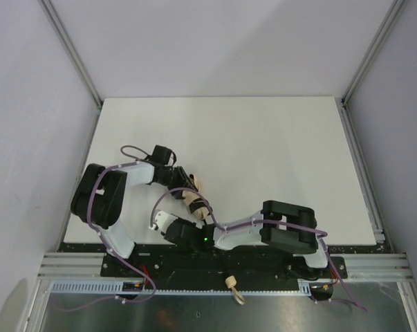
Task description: Put away the umbrella
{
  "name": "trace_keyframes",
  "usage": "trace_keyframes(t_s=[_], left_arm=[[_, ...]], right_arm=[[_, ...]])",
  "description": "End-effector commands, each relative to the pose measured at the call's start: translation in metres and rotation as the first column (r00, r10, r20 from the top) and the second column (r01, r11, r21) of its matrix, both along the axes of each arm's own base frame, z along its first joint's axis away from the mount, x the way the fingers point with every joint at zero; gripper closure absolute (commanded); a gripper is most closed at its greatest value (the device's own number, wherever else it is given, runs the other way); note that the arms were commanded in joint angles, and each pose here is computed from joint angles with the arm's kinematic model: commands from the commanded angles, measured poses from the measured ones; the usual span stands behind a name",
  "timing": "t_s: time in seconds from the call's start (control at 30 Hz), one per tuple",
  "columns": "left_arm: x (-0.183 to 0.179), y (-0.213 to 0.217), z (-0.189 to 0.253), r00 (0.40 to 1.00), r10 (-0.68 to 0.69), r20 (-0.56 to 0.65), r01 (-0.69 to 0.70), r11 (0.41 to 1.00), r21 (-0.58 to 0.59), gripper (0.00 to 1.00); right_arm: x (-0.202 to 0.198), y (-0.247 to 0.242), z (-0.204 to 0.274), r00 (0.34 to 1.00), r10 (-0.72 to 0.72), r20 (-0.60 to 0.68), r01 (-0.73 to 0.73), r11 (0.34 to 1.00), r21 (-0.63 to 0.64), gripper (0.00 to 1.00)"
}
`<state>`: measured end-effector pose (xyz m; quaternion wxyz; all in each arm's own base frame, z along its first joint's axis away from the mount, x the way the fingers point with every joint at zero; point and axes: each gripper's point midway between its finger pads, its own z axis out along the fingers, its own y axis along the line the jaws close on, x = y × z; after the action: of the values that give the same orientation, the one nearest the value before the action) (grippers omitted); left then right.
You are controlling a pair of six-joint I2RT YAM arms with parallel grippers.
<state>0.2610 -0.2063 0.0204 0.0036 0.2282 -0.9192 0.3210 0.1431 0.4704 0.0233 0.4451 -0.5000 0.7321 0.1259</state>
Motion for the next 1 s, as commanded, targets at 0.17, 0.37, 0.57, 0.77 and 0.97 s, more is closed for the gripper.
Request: trace_keyframes(t_s=[0.17,0.37,0.57,0.77,0.97], left_arm=[[0.017,0.033,-0.024,0.997,0.034,0.071,-0.049,0.972,0.229,1.00],[0.061,0.033,0.044,0.921,-0.042,0.387,-0.049,0.974,0.220,1.00],[0.099,0.038,0.177,0.633,-0.083,0.770,-0.105,0.976,0.192,1.00],[0.109,0.048,0.321,0.176,-0.114,0.978,-0.191,0.971,0.147,1.00],[0.081,0.052,0.410,-0.333,-0.172,0.927,-0.288,0.955,0.073,1.00]], right_arm=[[-0.009,-0.040,0.026,0.991,0.051,-0.128,-0.064,0.993,-0.099,0.58],[-0.043,-0.035,0.212,0.949,0.216,-0.229,-0.103,0.901,0.421,0.38],[0.007,-0.120,0.286,0.958,0.032,-0.287,0.136,0.826,0.547,0.30],[0.070,-0.202,0.277,0.901,-0.233,-0.367,0.400,0.773,0.493,0.27],[0.079,-0.220,0.274,0.885,-0.238,-0.400,0.427,0.758,0.494,0.27]])
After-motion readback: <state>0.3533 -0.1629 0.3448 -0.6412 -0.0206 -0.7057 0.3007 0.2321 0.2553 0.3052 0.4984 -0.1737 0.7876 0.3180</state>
